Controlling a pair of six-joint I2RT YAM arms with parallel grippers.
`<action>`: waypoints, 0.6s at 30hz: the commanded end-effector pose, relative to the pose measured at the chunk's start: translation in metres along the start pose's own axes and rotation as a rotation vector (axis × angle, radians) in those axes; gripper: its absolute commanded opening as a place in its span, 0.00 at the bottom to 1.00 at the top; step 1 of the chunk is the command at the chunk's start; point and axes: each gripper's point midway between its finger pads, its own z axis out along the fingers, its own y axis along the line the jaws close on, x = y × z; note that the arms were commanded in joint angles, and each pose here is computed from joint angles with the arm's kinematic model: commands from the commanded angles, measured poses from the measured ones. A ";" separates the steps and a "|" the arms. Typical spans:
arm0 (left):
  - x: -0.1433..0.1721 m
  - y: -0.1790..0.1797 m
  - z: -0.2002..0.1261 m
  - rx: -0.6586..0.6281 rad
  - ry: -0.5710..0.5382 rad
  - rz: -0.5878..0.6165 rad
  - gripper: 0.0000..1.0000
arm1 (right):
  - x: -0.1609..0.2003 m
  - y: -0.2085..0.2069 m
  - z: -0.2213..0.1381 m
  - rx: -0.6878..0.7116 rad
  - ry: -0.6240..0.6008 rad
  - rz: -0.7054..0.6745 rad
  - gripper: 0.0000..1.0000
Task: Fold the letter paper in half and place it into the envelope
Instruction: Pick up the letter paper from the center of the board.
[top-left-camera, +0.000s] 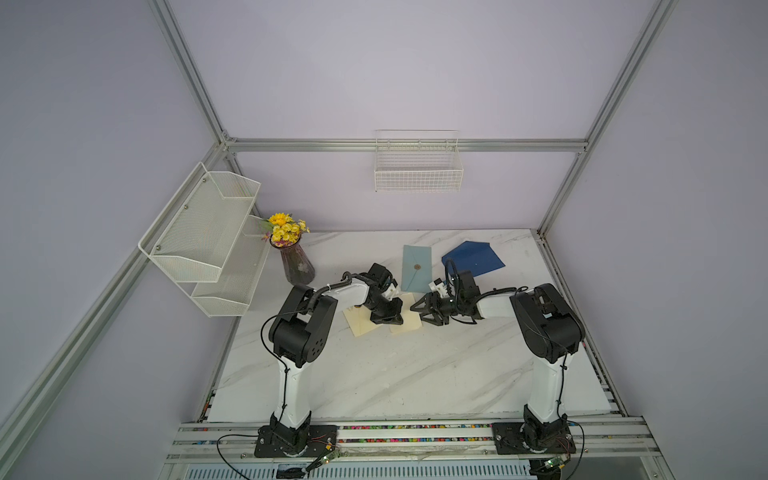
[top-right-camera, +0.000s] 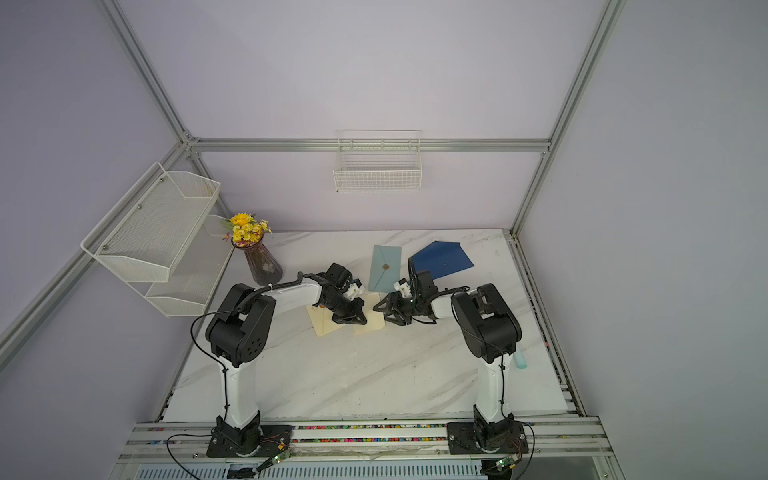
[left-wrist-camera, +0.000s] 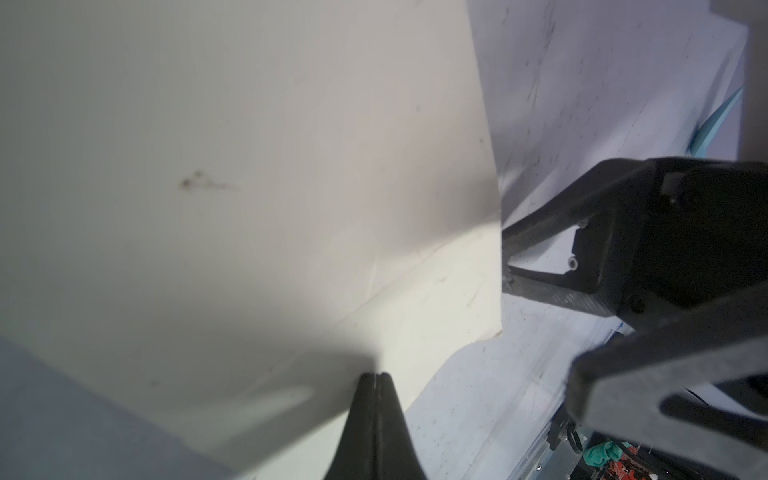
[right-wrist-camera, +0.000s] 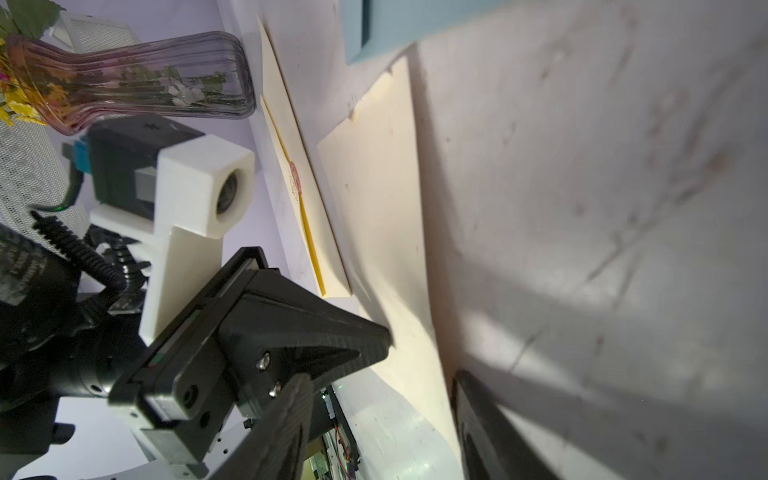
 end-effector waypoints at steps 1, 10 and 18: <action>-0.001 0.020 0.008 -0.052 0.003 -0.044 0.00 | 0.017 -0.010 0.002 0.040 0.027 0.033 0.53; -0.015 0.006 -0.010 -0.037 -0.057 -0.027 0.00 | 0.019 -0.014 -0.003 0.080 -0.003 0.039 0.22; -0.047 -0.006 -0.067 -0.083 -0.202 0.050 0.36 | 0.014 -0.004 -0.009 0.098 -0.032 0.018 0.00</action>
